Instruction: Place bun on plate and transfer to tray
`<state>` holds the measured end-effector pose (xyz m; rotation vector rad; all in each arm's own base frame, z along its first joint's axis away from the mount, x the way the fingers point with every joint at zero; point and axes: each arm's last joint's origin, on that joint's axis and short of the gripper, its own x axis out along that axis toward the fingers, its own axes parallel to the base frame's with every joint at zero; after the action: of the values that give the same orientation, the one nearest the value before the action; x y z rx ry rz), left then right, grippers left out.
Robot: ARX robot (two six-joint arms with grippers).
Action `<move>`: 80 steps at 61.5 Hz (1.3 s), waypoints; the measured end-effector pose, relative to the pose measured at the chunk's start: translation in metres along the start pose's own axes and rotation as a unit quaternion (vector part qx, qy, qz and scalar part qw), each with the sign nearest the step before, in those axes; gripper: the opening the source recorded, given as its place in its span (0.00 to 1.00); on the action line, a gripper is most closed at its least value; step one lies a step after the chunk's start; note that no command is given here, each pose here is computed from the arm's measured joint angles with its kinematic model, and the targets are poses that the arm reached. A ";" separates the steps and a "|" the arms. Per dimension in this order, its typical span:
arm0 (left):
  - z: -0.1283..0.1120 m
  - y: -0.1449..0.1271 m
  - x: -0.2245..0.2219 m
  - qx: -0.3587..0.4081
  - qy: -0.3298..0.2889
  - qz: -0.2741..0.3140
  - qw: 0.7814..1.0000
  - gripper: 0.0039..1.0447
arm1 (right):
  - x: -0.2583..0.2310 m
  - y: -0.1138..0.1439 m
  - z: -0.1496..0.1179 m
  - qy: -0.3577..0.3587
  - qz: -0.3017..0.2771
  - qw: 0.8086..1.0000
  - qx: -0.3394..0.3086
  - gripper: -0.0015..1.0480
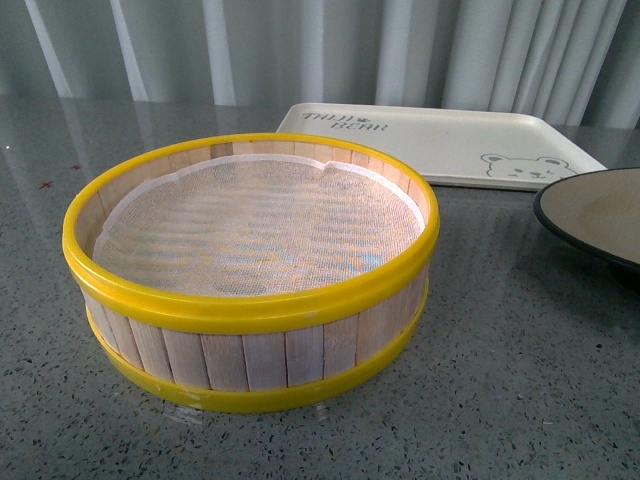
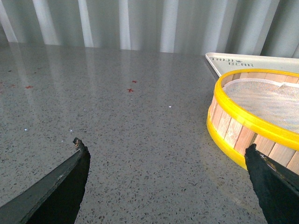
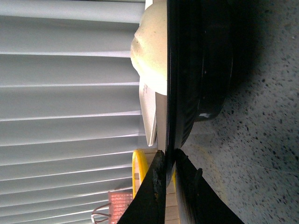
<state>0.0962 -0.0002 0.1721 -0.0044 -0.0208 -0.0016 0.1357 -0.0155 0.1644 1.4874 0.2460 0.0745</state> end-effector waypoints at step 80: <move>0.000 0.000 0.000 0.000 0.000 0.000 1.000 0.94 | 0.152 0.066 0.052 0.050 0.088 0.994 -0.027 0.02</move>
<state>0.0962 -0.0002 0.1721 -0.0040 -0.0208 -0.0016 0.3008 -0.0299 0.2156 1.4514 0.1914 0.2962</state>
